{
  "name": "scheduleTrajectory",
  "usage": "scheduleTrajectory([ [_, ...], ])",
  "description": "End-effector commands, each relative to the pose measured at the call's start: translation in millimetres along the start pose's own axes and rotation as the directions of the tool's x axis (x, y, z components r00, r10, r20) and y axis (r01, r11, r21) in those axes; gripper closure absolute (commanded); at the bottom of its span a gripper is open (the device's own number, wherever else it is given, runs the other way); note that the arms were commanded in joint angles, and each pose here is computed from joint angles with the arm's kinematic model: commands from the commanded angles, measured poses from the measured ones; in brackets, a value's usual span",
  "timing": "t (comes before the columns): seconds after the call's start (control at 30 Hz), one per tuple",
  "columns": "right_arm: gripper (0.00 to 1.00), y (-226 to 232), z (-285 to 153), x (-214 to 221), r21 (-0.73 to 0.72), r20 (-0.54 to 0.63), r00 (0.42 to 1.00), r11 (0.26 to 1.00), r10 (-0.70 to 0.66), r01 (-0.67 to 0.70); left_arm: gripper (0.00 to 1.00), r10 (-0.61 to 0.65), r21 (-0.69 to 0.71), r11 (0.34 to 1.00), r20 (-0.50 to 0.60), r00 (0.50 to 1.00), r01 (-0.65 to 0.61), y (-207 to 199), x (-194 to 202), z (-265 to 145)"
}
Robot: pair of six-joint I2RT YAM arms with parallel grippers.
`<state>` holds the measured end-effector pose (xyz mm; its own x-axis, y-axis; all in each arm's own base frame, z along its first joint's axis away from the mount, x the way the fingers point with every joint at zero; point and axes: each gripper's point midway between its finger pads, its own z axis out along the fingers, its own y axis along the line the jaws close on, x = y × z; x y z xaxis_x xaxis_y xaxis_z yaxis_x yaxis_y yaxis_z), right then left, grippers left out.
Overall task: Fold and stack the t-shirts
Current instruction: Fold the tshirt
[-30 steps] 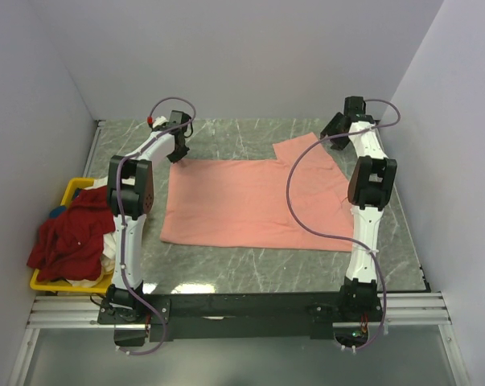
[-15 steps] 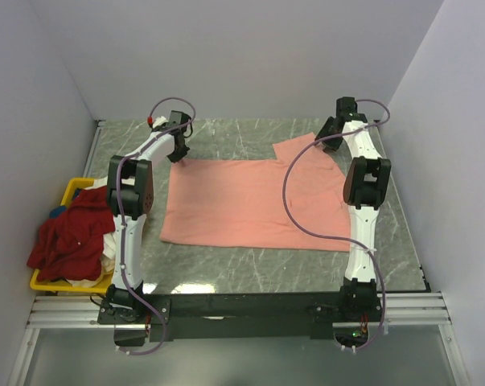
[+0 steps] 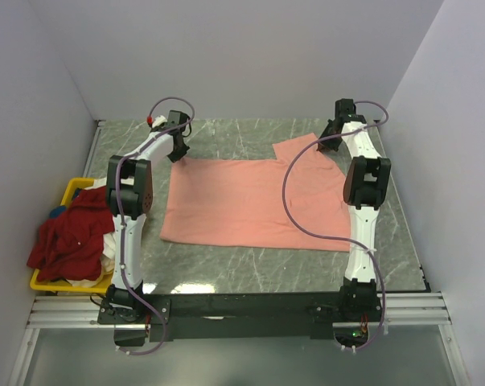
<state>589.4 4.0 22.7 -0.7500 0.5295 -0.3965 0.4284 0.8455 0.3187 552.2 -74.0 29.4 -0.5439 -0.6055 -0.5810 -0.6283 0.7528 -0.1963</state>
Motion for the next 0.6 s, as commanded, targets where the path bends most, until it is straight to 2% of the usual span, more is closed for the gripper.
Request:
scheduleTrajectory([
  [0.0, 1.0, 1.9, -12.8, -8.0, 0.013, 0.05, 0.999, 1.0, -0.021, 0.02, 0.99, 0.01, 0.032, 0.999, 0.002, 1.0, -0.01, -4.1, -7.8, -7.9],
  [0.33, 1.0, 6.7, -60.6, -46.7, 0.004, 0.232, 0.972, 1.0, -0.028, 0.028, 0.99, -0.002, 0.066, 0.998, 0.049, 0.999, -0.001, -13.1, -34.8, -23.9],
  [0.57, 1.0, 7.6, -75.8, -51.7, -0.018, 0.263, 0.964, 0.999, -0.025, 0.031, 0.99, -0.011, 0.081, 0.997, 0.08, 0.997, 0.005, -16.3, -50.3, -36.2],
])
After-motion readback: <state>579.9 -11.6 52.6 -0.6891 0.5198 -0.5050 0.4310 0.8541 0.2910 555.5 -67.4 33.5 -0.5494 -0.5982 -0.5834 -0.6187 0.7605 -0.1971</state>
